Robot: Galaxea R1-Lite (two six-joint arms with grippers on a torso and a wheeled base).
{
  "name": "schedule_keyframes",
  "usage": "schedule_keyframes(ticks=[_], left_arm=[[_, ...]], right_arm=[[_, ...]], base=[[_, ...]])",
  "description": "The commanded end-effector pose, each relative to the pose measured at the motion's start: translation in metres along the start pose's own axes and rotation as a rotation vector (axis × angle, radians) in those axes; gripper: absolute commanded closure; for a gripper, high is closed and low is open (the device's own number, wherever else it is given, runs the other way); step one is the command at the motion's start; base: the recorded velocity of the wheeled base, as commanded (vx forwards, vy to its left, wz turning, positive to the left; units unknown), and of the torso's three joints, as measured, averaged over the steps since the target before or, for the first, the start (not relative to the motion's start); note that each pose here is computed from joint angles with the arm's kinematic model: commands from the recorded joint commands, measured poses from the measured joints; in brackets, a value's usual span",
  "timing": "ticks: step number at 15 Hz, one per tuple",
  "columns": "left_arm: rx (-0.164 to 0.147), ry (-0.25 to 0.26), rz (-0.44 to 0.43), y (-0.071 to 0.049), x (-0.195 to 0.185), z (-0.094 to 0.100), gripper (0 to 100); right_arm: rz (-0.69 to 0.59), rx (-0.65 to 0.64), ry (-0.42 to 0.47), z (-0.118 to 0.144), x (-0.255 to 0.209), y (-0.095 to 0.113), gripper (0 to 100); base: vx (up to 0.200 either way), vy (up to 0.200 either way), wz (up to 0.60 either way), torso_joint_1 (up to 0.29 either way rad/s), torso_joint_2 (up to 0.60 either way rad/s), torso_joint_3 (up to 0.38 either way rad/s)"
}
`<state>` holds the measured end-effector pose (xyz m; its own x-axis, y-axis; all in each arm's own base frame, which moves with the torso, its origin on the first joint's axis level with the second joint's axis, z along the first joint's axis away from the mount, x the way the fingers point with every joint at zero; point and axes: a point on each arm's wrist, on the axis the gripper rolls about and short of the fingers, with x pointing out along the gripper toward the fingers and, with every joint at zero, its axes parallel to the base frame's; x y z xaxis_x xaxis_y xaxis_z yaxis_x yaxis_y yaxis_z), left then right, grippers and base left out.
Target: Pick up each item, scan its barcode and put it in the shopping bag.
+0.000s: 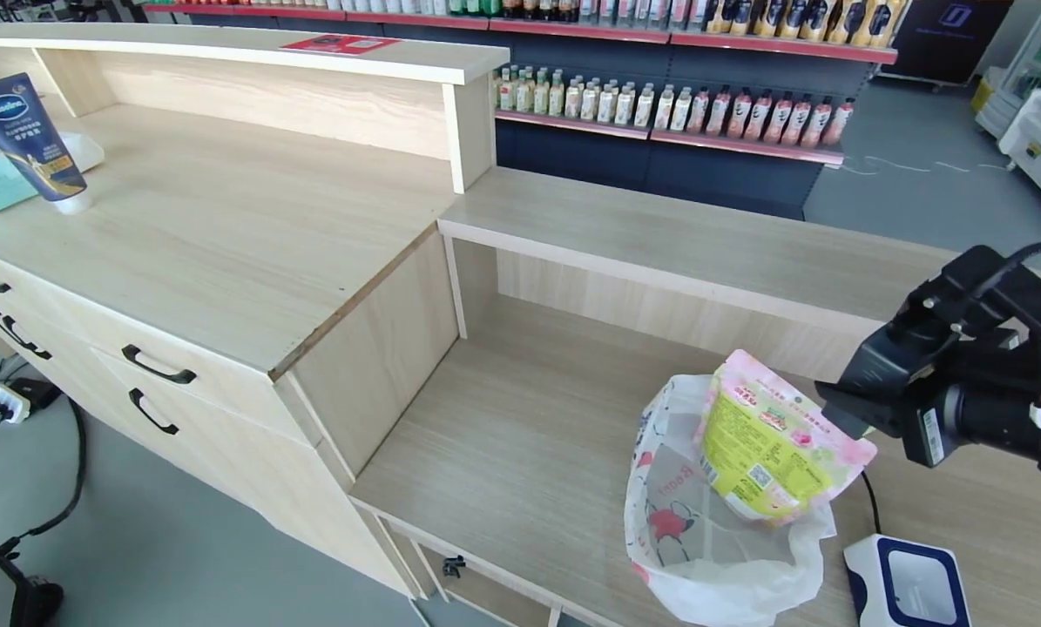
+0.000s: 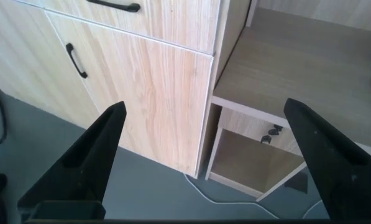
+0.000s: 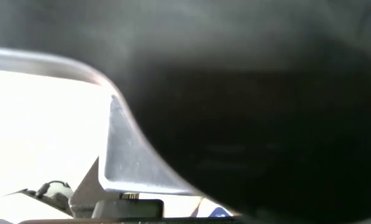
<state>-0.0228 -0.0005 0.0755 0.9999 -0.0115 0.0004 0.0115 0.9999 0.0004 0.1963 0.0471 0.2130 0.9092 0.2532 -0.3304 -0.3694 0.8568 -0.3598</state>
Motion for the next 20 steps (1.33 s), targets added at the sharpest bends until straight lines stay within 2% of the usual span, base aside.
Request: schedule_keyframes(ticks=[1,3,5,8,12,16,20], left_arm=[[0.0,0.0,-0.001,0.0,0.0,0.0,0],[0.0,0.0,-0.001,0.0,0.0,0.0,0],[0.0,0.0,-0.001,0.0,0.0,0.0,0],[0.0,0.0,-0.001,0.0,0.0,0.0,0],[0.0,0.0,-0.001,0.0,0.0,0.0,0],[0.0,0.0,-0.001,0.0,0.0,0.0,0],[0.0,0.0,-0.001,0.0,0.0,0.0,0]], right_arm=[[-0.001,0.046,0.091,-0.025,0.038,-0.016,100],[0.135,0.051,0.025,-0.034,0.055,-0.022,100],[0.253,-0.002,-0.013,-0.046,0.065,-0.031,100],[0.357,-0.034,-0.031,-0.062,0.066,-0.037,100],[0.535,-0.147,-0.085,-0.111,0.053,-0.028,100],[0.639,-0.227,-0.157,-0.138,0.049,-0.02,100],[0.62,-0.208,-0.13,-0.157,0.046,-0.027,100]], base=[[0.0,0.0,0.0,0.0,0.0,0.0],[0.0,0.0,0.0,0.0,0.0,0.0],[0.0,0.0,0.0,0.0,0.0,0.0],[0.0,0.0,0.0,0.0,0.0,0.0],[0.0,0.0,0.0,0.0,0.0,0.0],[0.0,0.0,0.0,0.0,0.0,0.0],[0.0,0.0,0.0,0.0,0.0,0.0]])
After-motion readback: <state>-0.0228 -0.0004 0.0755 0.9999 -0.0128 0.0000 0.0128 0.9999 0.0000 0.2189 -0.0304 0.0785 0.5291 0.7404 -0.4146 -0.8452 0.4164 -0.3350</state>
